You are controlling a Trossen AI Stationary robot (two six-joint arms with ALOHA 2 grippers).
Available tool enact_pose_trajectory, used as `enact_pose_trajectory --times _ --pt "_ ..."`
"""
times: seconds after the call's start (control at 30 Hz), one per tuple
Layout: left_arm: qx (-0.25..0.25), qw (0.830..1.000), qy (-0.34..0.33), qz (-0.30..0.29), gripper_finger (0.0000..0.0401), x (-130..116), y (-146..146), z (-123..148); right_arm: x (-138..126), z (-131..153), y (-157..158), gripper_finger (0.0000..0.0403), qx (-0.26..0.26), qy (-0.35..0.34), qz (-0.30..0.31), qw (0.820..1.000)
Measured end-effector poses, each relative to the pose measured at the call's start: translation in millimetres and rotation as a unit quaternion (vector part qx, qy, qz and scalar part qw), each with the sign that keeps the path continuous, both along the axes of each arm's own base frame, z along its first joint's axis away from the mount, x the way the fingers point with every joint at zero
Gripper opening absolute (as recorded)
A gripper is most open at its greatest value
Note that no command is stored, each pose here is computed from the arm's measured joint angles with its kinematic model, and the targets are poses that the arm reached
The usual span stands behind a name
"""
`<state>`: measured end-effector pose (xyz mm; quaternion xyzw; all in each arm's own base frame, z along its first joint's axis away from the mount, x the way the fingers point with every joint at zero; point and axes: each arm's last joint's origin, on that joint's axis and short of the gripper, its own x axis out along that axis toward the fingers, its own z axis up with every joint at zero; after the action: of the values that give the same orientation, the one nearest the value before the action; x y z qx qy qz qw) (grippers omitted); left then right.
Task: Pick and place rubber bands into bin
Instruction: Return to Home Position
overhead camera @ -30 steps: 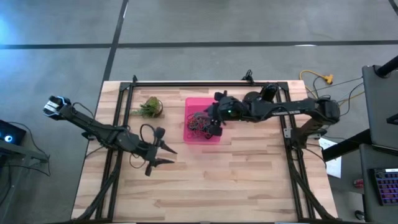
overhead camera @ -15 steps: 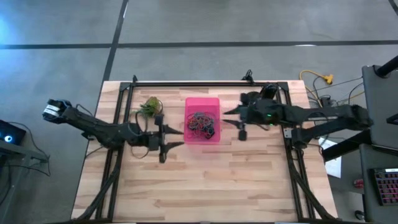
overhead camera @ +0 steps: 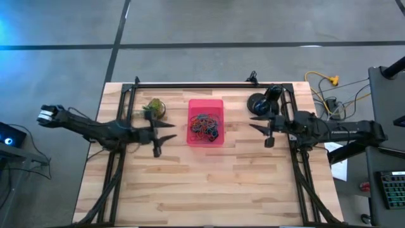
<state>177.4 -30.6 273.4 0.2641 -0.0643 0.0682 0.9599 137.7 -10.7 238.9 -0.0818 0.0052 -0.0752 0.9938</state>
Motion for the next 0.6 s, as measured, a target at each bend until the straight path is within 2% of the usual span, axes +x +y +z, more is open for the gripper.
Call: enact_pose_trajectory --times 0.17,0.27,0.37,0.6 --pt "-0.014 0.999 -0.039 0.006 0.0154 -29.9 7.8 -5.9 -10.6 -14.8 1.8 0.0108 -0.014 -0.010 0.020 1.000" --pt "-0.023 0.997 -0.067 0.008 0.0154 -44.2 12.5 -7.5 -14.1 -12.3 1.9 0.0105 -0.025 -0.039 0.019 0.999" --pt "-0.020 0.996 -0.081 -0.016 0.0154 -52.8 13.7 -13.6 -15.5 -8.8 2.5 0.0104 -0.032 -0.060 0.026 0.997" --pt "-0.012 0.996 -0.072 -0.042 0.0154 -60.4 15.2 -39.7 -14.9 -14.2 8.1 0.0105 -0.039 -0.054 0.123 0.990"
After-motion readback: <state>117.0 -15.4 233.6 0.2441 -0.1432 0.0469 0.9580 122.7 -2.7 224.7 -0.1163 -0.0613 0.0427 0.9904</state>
